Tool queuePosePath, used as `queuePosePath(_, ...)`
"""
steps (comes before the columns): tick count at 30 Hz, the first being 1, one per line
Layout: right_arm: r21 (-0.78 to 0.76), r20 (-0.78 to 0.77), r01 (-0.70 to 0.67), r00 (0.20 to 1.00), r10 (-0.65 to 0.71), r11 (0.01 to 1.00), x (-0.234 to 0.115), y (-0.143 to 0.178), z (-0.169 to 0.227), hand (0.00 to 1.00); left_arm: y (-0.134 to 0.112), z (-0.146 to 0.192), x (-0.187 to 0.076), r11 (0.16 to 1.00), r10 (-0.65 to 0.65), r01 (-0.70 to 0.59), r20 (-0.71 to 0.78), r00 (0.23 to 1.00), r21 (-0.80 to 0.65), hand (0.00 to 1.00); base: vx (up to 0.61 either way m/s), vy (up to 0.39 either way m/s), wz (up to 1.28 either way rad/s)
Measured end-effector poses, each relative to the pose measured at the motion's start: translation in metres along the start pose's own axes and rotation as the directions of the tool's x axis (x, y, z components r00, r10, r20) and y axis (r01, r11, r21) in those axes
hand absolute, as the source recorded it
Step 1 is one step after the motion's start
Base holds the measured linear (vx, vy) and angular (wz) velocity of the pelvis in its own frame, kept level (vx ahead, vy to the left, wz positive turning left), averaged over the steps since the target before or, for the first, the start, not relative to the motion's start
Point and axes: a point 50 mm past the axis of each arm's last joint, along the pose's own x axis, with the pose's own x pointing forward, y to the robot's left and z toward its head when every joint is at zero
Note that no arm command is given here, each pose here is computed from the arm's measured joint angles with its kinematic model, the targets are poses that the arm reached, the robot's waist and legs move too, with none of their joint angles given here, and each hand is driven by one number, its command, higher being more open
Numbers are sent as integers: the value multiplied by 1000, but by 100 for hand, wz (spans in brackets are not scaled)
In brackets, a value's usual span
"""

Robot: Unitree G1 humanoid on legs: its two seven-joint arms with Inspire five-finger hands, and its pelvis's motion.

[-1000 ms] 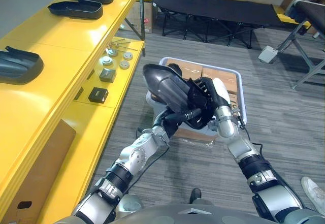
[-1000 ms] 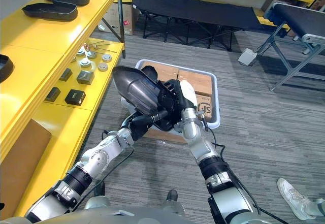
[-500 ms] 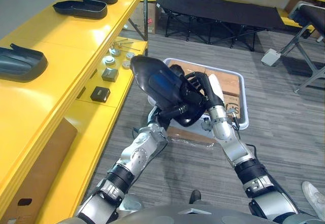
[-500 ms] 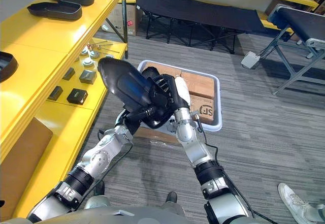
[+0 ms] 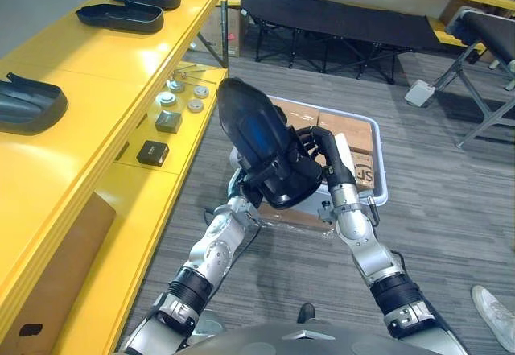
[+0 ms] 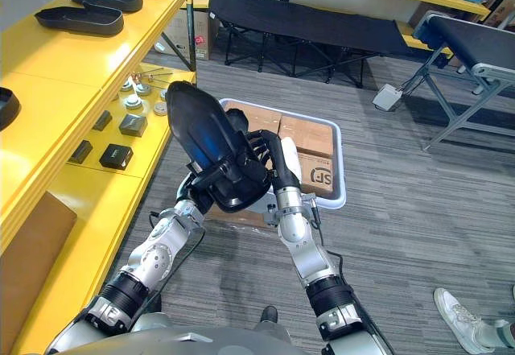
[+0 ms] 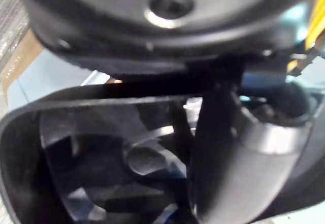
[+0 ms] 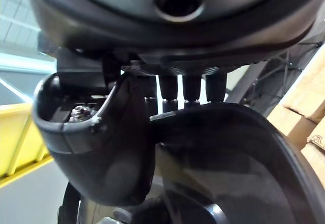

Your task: Walk over and take three plastic housings, then place them on the shelf

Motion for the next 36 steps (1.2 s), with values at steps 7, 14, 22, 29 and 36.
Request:
queuePosePath(7, 26, 15, -47, 999, 46, 999, -22, 11, -6, 100, -5, 14, -5, 994, -11, -1, 107, 994, 107, 0, 0, 0, 0)
queuePosePath(14, 187, 64, 30, 997, -43, 982, -35, 12, 12, 100, -10, 69, -32, 939, 66, -225, 504, 861, 262, 0, -2, 0, 0)
queuePosePath(22, 341, 144, 164, 964, -224, 926, -43, -8, 33, 100, 40, 96, -90, 605, 275, -753, 821, 501, 257, 0, -26, 1, 4)
queuePosePath(29, 561, -63, 167, 985, -160, 810, -74, -15, 8, 100, 52, 82, -115, 507, 302, -814, 826, 475, 283, 0, 4, 4, 0)
queuePosePath(36, 605, -332, 214, 943, -1, 767, -113, -10, -29, 100, 53, 73, -133, 645, 337, -720, 749, 570, 258, 0, 24, 6, -9)
